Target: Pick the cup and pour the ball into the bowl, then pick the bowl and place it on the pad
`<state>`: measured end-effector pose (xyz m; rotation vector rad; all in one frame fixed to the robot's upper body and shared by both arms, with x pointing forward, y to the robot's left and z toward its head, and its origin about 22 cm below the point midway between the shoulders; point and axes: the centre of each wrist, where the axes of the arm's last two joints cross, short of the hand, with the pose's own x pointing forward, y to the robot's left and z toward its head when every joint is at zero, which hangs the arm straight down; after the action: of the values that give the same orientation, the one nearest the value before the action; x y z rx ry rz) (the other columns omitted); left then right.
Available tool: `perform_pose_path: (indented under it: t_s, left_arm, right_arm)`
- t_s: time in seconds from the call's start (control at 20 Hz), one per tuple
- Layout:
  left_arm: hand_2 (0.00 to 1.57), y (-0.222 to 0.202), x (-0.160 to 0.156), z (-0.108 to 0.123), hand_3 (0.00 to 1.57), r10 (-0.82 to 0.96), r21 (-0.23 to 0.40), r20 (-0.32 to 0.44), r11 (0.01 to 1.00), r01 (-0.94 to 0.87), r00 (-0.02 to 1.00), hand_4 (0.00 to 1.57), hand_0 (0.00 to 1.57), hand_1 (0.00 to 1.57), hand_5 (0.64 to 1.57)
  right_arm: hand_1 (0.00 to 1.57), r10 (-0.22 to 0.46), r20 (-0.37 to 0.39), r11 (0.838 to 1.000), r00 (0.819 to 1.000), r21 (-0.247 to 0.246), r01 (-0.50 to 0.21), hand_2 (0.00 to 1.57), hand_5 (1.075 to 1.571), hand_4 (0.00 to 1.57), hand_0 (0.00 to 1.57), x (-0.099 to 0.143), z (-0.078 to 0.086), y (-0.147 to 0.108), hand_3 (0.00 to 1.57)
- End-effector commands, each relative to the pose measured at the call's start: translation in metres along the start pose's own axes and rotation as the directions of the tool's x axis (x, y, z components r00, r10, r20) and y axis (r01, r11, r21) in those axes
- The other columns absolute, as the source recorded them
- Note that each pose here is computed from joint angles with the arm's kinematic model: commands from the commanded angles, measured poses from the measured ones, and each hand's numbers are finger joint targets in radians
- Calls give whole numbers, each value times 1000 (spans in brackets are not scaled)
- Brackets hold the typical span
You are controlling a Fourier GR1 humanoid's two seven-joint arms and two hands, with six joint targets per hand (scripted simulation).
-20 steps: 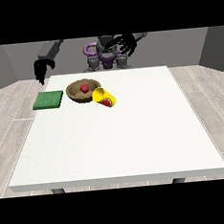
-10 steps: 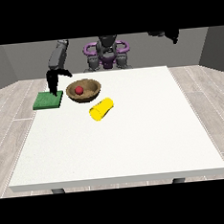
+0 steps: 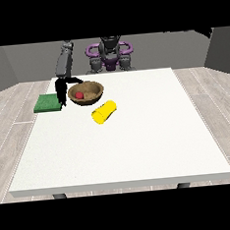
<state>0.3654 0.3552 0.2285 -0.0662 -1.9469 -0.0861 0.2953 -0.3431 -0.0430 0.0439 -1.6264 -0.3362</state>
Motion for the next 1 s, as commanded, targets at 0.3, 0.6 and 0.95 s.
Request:
perform_pose_path:
  t_s: [0.3, 0.6, 0.95]
  left_arm:
    - [0, 43, 29, 14, 0, 5, 40, 61, 999, -8, 998, 250, 0, 0, 1498]
    - [0, 59, 30, 26, 0, 8, 3, 69, 1000, -8, 998, 250, 0, 0, 1506]
    - [0, 57, 46, 19, 0, 10, 18, 107, 1000, -12, 994, 493, 0, 0, 1558]
  right_arm:
    - [0, 0, 7, 1000, 1000, 23, 0, 0, 1571, 0, 0, -23, -20, 18, 0]
    - [0, -78, -64, 997, 995, -32, 76, 0, 1534, 318, 0, -45, -9, 32, 0]
    - [1571, 78, -183, 982, 980, -155, -107, 1571, 1463, 1103, 1571, -59, 20, 5, 1571]
